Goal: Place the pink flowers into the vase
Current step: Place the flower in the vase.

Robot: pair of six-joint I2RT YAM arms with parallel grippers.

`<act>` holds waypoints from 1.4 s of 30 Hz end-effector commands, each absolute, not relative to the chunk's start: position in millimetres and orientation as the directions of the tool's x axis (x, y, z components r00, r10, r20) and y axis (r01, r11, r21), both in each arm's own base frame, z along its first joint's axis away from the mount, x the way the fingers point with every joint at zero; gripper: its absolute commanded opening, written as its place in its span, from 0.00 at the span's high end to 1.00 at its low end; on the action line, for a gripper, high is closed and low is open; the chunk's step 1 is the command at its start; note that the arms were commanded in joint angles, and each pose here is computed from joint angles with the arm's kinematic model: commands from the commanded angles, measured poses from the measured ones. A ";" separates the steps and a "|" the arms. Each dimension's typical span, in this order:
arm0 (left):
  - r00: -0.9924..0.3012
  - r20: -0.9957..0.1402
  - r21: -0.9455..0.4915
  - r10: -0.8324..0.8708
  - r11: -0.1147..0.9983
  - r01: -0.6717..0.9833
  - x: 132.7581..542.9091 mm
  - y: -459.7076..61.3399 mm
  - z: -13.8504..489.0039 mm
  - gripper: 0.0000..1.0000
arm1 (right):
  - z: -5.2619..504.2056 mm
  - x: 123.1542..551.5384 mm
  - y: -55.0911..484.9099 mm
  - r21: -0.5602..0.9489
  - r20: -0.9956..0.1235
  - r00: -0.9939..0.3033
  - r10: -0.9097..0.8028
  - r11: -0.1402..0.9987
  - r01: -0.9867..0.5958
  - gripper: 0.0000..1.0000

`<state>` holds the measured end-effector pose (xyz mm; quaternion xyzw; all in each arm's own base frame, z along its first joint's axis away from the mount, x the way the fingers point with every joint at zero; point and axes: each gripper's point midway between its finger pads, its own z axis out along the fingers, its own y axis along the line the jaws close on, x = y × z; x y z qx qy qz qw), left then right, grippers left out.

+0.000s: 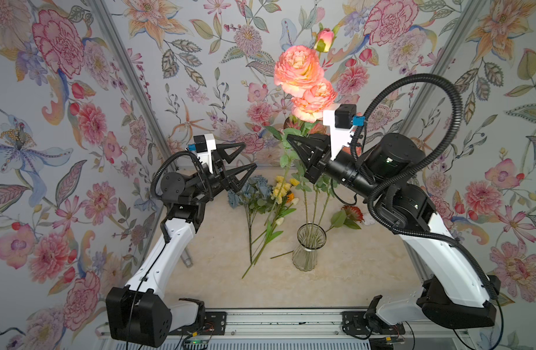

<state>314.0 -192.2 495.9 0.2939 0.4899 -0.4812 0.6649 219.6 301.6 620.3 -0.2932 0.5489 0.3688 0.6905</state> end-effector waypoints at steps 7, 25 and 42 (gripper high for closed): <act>0.044 -0.967 -0.103 -0.251 0.543 0.833 351.8 -180.1 459.2 0.01 | 645.2 182.9 209.1 0.012 -0.960 0.184 0.212 0.685 -0.729 1.00; -0.071 -0.966 -0.210 -0.247 0.599 0.773 384.9 -176.7 413.7 0.01 | 612.0 164.1 149.2 0.018 -0.971 0.174 0.165 0.774 -0.633 1.00; -0.095 -0.973 -0.212 -0.210 0.647 0.732 391.0 -171.5 397.2 0.01 | 489.9 219.7 245.9 -0.012 -0.999 -0.012 -0.030 0.695 -0.719 0.93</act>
